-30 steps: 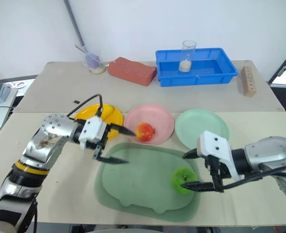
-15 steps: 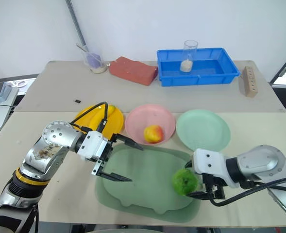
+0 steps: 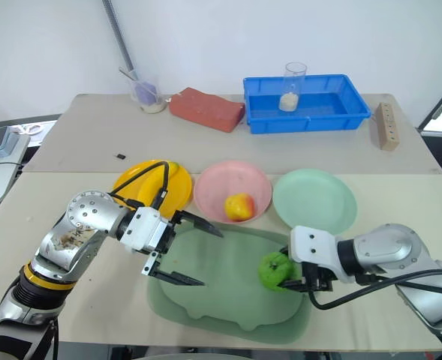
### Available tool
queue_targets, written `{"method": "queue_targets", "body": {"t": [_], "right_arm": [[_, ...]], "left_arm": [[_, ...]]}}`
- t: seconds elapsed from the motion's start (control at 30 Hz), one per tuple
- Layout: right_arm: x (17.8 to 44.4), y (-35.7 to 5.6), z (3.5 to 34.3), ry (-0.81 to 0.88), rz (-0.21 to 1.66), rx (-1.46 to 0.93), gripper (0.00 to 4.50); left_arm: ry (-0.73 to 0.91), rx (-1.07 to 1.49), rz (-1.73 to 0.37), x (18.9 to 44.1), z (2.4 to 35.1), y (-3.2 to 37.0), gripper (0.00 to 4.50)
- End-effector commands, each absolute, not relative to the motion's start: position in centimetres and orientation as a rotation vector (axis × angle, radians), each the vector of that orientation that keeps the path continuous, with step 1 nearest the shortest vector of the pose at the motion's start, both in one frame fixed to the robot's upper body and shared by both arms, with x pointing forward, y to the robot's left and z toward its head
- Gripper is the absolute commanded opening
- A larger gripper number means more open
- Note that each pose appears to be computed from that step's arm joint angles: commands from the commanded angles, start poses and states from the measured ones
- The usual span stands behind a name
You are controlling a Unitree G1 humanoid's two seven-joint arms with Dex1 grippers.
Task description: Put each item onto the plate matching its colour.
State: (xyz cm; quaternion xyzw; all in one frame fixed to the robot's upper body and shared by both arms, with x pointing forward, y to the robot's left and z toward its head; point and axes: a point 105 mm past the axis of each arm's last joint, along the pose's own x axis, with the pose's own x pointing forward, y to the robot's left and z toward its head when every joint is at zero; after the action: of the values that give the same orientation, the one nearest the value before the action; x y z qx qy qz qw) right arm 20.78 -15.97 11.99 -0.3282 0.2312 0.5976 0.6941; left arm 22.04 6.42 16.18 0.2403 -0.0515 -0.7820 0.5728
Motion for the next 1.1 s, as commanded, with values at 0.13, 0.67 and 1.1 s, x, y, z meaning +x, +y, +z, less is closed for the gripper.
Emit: {"method": "queue_targets", "body": {"t": [0.13,0.67,1.1], "right_arm": [[24.9,-17.5,16.5,0.39,1.11,-0.58,2.64],[34.7,-24.1,16.8,0.366,0.57,-0.368,4.34],[32.1,-23.1,20.4,0.26,0.761,-0.446,4.49]], "left_arm": [[-0.141,0.553,-1.735,24.0,17.4,6.7,4.5],[-0.204,0.373,-1.433,28.8,19.8,5.8,4.5],[-0.063,0.373,-1.226,31.3,19.9,10.5,4.5]]}}
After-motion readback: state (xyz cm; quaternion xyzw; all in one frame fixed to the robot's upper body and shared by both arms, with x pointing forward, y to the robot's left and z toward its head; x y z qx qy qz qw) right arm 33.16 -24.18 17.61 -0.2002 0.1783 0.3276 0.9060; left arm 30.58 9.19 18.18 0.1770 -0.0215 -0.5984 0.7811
